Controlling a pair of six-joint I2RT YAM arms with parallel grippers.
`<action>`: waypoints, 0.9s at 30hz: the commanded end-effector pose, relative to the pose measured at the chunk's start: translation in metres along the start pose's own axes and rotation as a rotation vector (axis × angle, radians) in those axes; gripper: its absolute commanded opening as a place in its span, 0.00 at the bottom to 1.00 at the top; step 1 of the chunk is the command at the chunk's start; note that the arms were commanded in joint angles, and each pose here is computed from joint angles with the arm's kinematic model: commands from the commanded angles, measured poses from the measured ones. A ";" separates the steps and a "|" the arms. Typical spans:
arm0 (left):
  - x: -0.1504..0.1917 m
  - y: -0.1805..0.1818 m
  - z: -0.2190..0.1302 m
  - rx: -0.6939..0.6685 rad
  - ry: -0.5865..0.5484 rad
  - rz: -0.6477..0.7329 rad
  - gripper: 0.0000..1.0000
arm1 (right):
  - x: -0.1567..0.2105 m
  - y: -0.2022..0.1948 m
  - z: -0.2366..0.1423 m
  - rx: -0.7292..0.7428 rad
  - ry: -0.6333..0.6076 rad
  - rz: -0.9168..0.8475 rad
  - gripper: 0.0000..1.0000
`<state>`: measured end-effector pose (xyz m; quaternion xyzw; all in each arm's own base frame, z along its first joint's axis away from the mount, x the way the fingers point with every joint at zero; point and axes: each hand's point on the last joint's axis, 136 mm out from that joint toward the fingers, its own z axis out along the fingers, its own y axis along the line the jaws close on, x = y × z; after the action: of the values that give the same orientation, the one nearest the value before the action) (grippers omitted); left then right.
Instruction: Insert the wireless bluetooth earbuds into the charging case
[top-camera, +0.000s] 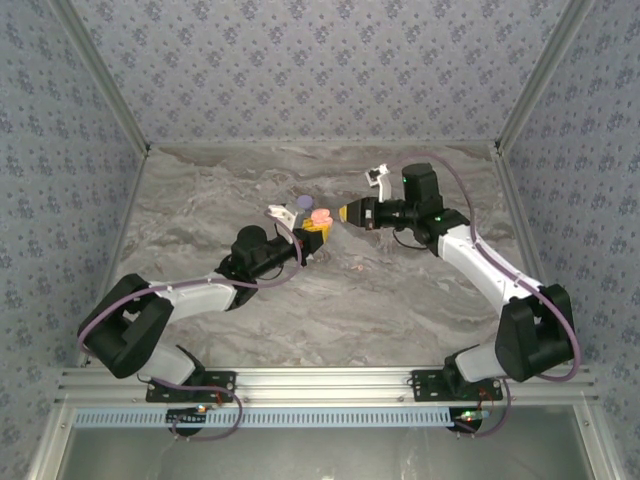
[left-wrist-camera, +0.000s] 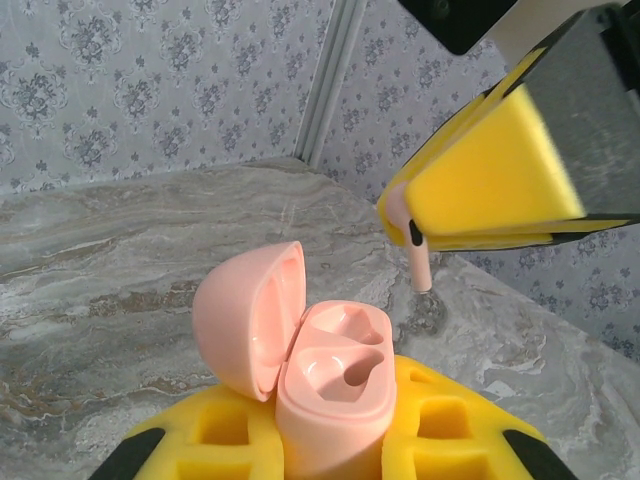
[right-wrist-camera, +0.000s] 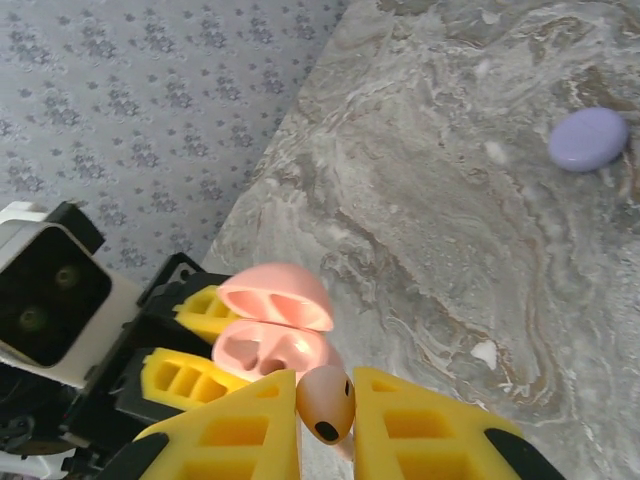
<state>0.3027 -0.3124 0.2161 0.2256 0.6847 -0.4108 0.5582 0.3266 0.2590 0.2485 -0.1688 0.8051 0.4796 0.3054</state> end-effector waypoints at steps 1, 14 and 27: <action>-0.015 -0.008 0.001 0.022 -0.054 0.005 0.09 | -0.018 0.035 -0.008 -0.071 -0.035 -0.085 0.17; -0.025 -0.025 0.004 0.087 -0.080 -0.013 0.09 | -0.019 0.054 0.005 -0.109 -0.021 -0.135 0.18; -0.036 -0.030 0.004 0.113 -0.119 -0.060 0.09 | -0.018 0.054 0.008 -0.112 -0.019 -0.148 0.19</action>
<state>0.2944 -0.3200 0.2295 0.2115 0.6692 -0.4492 0.5529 0.3097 0.2860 0.2758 -0.2162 0.7795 0.4978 0.3128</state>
